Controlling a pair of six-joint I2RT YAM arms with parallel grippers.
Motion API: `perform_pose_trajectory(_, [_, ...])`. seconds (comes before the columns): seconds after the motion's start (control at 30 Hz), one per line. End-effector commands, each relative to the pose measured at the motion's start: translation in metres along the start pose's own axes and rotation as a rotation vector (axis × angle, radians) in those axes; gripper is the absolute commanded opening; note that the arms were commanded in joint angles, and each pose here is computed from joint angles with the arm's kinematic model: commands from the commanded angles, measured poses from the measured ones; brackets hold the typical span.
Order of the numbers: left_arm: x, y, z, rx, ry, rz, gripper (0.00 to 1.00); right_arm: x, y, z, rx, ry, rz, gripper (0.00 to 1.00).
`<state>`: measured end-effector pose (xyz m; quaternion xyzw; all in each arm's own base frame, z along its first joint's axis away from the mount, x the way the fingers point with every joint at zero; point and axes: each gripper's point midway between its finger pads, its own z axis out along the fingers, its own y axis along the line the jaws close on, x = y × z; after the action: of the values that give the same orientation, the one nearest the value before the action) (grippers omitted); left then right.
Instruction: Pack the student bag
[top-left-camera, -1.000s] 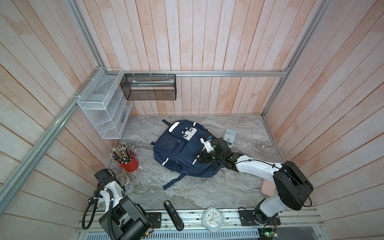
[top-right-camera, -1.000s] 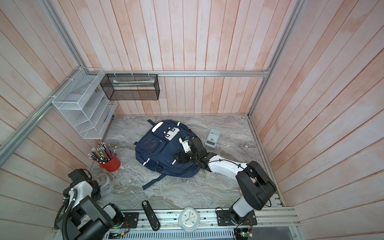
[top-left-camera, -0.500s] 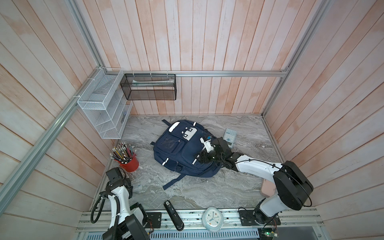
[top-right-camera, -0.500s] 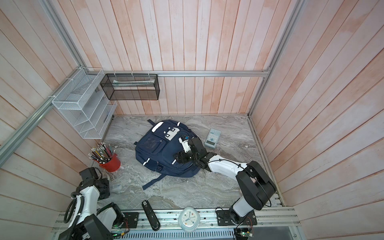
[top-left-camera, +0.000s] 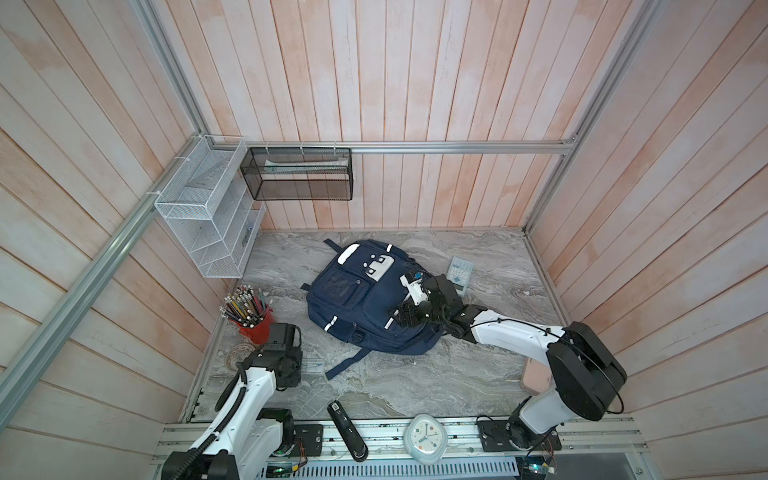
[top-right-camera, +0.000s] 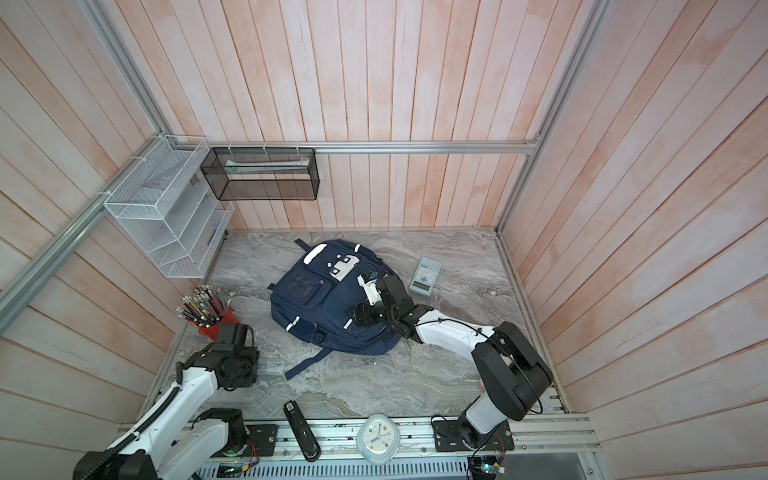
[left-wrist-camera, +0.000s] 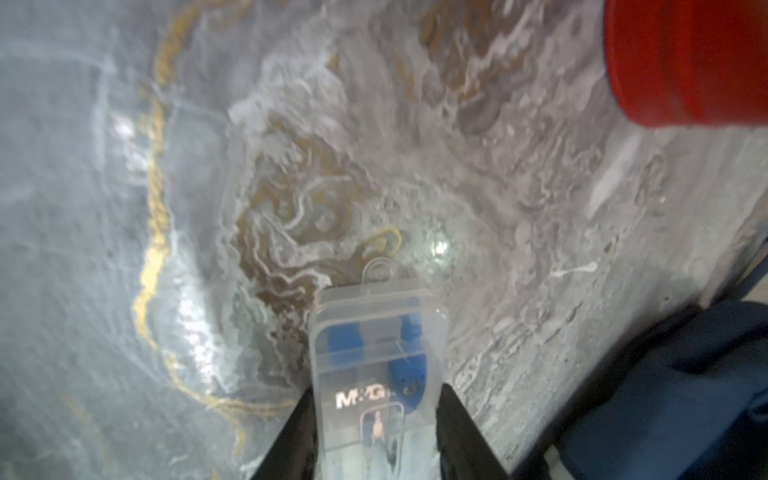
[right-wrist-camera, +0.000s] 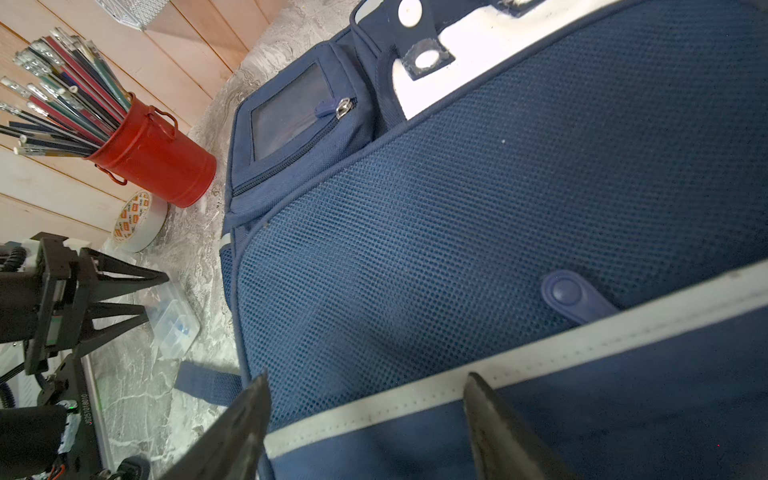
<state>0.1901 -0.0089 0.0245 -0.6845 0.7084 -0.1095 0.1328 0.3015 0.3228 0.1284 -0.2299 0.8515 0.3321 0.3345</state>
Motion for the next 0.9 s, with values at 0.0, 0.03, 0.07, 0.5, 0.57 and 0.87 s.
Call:
perform_pose_trajectory(0.0, [-0.001, -0.005, -0.001, -0.017, -0.04, -0.044, 0.29, -0.006, 0.005, -0.003, -0.002, -0.006, -0.016, 0.73])
perform_pose_trajectory(0.03, [-0.002, -0.008, -0.001, -0.016, -0.049, -0.032, 0.32, -0.007, 0.005, -0.003, -0.003, -0.007, -0.014, 0.73])
perform_pose_trajectory(0.07, [-0.002, -0.011, -0.002, -0.017, -0.053, -0.018, 0.37, -0.006, 0.005, -0.003, -0.002, -0.004, -0.014, 0.74])
perform_pose_trajectory(0.5, [-0.003, -0.06, -0.048, 0.249, -0.087, 0.219, 1.0, -0.011, 0.031, -0.007, -0.052, -0.066, -0.143, 0.82])
perform_pose_trajectory(0.57, [0.003, -0.08, -0.065, 0.341, -0.084, 0.298, 1.0, -0.012, 0.044, -0.007, -0.061, -0.096, -0.211, 0.83])
perform_pose_trajectory(0.87, [0.058, -0.158, -0.137, 0.711, -0.068, 0.796, 1.0, 0.008, 0.103, 0.02, -0.153, -0.079, -0.429, 0.84])
